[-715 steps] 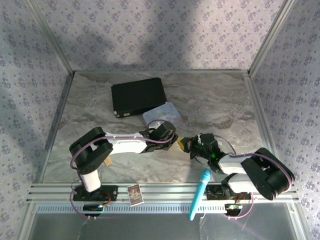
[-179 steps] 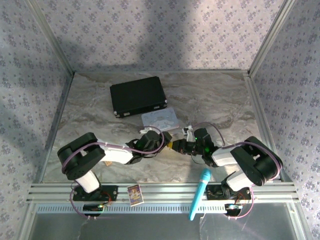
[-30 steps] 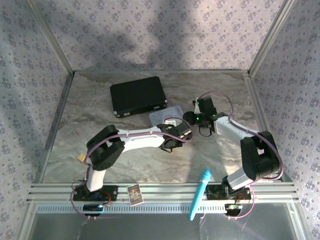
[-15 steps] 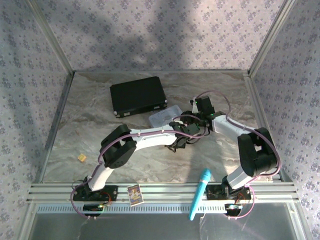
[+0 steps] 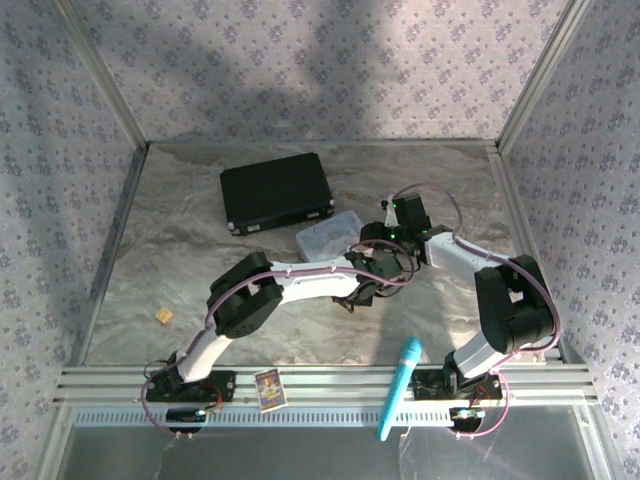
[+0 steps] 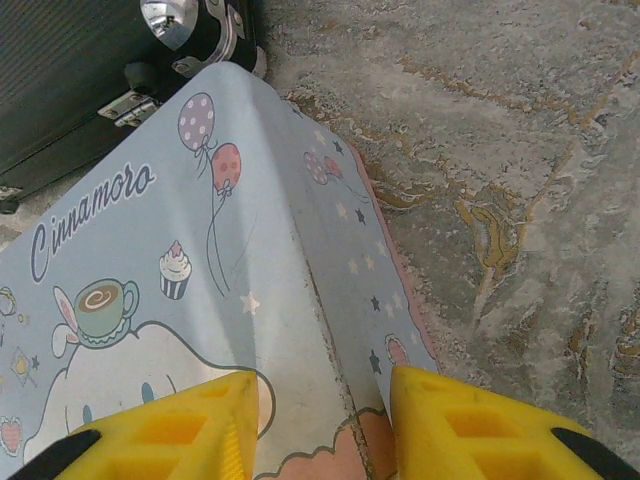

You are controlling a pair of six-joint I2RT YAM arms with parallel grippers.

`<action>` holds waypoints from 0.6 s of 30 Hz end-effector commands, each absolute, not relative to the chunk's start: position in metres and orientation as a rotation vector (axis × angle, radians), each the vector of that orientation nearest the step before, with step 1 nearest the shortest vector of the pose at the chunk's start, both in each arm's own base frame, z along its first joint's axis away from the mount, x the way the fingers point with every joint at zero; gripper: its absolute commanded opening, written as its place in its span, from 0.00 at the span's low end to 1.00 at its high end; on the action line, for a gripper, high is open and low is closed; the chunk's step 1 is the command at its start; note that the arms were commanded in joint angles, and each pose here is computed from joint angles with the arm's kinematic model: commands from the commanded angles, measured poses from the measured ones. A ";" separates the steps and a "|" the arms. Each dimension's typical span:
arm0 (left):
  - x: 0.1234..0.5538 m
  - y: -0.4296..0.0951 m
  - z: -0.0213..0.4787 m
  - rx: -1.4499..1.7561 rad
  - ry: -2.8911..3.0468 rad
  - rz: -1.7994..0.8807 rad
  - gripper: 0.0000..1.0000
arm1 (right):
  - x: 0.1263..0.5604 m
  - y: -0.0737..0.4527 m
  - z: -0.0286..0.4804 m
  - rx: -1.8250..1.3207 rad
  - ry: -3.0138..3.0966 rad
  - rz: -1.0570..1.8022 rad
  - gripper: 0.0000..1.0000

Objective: Unlock a padlock with a key

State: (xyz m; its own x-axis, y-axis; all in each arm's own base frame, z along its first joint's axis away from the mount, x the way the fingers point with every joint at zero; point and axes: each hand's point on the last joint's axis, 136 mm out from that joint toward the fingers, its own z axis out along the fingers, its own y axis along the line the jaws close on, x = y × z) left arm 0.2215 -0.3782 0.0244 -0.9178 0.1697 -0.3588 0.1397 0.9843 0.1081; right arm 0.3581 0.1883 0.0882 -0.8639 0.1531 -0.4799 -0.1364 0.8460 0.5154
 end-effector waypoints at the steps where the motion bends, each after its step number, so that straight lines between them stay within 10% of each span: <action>1: 0.208 -0.370 0.011 0.291 2.803 0.208 0.16 | 0.354 0.187 0.088 0.022 2.540 0.762 0.39; 18: 0.209 -0.263 0.030 0.331 2.751 0.609 0.13 | 0.337 0.225 0.101 -0.198 2.531 0.923 0.44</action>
